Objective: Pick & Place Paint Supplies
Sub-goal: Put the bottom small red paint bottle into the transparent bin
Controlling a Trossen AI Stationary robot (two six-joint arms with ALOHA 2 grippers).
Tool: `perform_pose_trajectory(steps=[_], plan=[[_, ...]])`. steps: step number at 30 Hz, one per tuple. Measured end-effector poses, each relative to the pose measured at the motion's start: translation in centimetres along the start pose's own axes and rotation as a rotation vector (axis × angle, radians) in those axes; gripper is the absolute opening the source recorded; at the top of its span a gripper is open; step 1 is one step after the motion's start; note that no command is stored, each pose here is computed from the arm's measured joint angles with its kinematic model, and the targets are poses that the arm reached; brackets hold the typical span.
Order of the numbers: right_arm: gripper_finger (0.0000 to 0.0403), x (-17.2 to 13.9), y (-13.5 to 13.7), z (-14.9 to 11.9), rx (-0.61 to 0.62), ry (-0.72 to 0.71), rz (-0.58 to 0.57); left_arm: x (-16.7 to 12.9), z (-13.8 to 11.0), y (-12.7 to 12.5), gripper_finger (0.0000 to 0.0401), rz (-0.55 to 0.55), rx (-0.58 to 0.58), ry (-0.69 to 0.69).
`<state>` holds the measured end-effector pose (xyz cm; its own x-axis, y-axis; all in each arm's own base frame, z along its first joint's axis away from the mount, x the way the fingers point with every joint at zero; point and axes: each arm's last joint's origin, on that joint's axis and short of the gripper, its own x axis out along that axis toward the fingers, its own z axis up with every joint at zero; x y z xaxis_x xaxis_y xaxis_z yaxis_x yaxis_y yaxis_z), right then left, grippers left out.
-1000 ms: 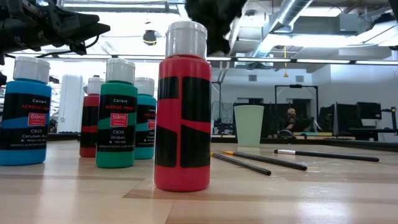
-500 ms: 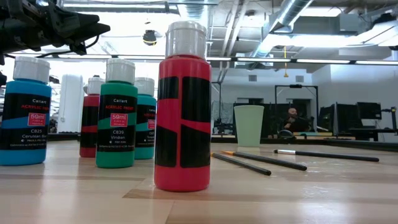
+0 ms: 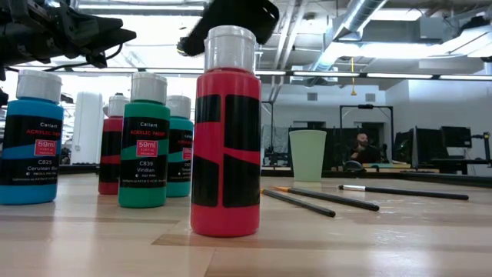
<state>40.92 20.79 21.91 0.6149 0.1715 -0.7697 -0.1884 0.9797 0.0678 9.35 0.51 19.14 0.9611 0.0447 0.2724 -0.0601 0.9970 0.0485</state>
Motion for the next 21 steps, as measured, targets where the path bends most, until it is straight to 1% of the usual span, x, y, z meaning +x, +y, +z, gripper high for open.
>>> perform_pose_trajectory(steps=[2, 6, 10, 12, 15, 21], plan=[[0.0258, -0.1, 0.3, -0.6, -0.008, 0.045, -0.007, 0.0, 0.0, 0.0, 0.0001, 0.0, 0.0, -0.001], [0.0258, 1.1, 1.1, -1.5, -0.025, 0.082, -0.006, 0.0, 0.0, 0.0, 0.0001, 0.0, 0.0, -0.001], [0.0257, 1.2, 1.6, -1.8, -0.013, 0.087, -0.002, 0.0, 0.0, 0.0, 0.0001, 0.0, 0.0, -0.001], [0.0255, 1.2, 1.5, -1.8, -0.002, 0.084, -0.02, 0.0, 0.0, 0.0, 0.0001, 0.0, 0.0, 0.0], [0.0247, 1.3, 1.3, -1.8, 0.005, 0.075, -0.052, 0.0, 0.0, 0.0, 0.0001, 0.0, 0.0, 0.0], [0.0218, 1.2, 1.4, -1.9, 0.002, 0.08, -0.054, 0.0, 0.0, 0.0, 0.0001, 0.0, 0.0, -0.001]])
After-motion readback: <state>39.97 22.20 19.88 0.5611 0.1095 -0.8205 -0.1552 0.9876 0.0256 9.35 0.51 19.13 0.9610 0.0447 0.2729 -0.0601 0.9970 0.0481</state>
